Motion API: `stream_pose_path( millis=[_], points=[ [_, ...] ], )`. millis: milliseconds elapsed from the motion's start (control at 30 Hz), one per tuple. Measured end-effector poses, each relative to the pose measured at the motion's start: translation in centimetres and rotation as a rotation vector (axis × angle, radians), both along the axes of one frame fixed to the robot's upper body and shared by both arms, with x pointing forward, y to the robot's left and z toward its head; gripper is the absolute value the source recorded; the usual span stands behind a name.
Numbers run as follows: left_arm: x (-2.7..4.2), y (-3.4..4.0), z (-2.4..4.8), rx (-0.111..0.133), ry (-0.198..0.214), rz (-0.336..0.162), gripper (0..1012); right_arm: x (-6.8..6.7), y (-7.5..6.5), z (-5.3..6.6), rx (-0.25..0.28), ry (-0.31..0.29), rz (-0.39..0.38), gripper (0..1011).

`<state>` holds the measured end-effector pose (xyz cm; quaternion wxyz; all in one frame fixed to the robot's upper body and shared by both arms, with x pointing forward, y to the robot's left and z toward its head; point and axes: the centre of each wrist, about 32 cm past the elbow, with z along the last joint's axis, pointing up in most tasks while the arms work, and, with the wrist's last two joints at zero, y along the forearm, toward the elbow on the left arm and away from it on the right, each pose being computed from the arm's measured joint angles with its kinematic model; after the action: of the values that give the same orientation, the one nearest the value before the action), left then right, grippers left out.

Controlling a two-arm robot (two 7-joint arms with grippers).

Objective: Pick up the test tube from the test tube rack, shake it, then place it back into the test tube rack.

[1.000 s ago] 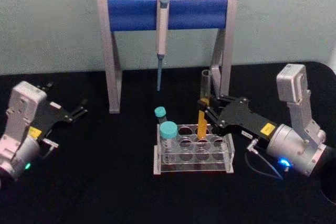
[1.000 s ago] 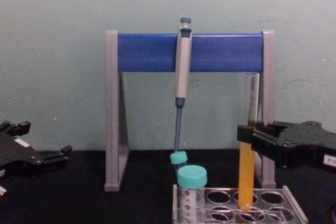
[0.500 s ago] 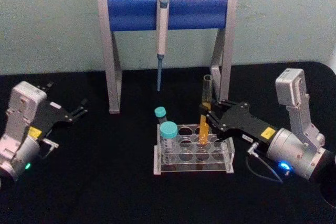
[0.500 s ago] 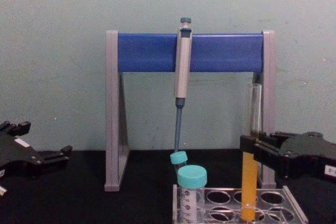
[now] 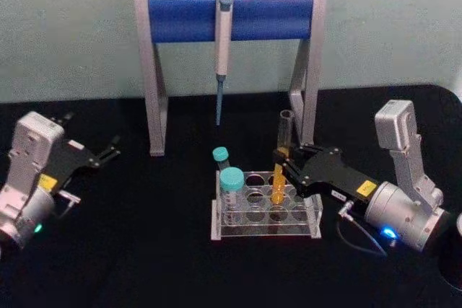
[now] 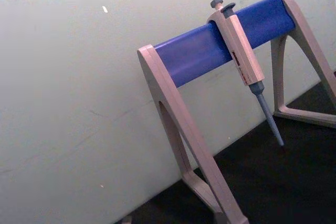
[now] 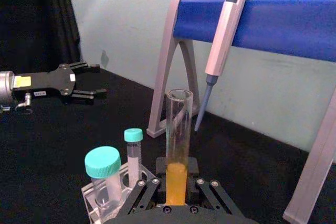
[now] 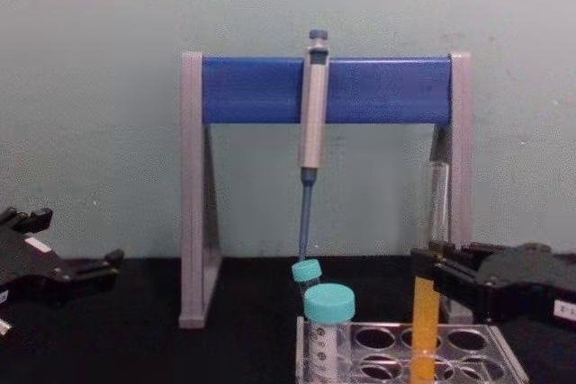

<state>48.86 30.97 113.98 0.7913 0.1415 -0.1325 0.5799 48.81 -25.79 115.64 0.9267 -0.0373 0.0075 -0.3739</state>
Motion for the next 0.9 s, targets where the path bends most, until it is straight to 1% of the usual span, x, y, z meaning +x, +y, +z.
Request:
stream_pose_path(
  millis=[233, 900],
  points=[
    [0.0, 0.0, 0.0, 0.0, 0.0, 0.0, 1002, 0.11, -0.04, -0.43, -0.004, 0.013, -0.009, 221],
    [0.0, 0.0, 0.0, 0.0, 0.0, 0.0, 1001, 0.3, 0.12, -0.96, -0.011, 0.032, -0.014, 221]
  ],
)
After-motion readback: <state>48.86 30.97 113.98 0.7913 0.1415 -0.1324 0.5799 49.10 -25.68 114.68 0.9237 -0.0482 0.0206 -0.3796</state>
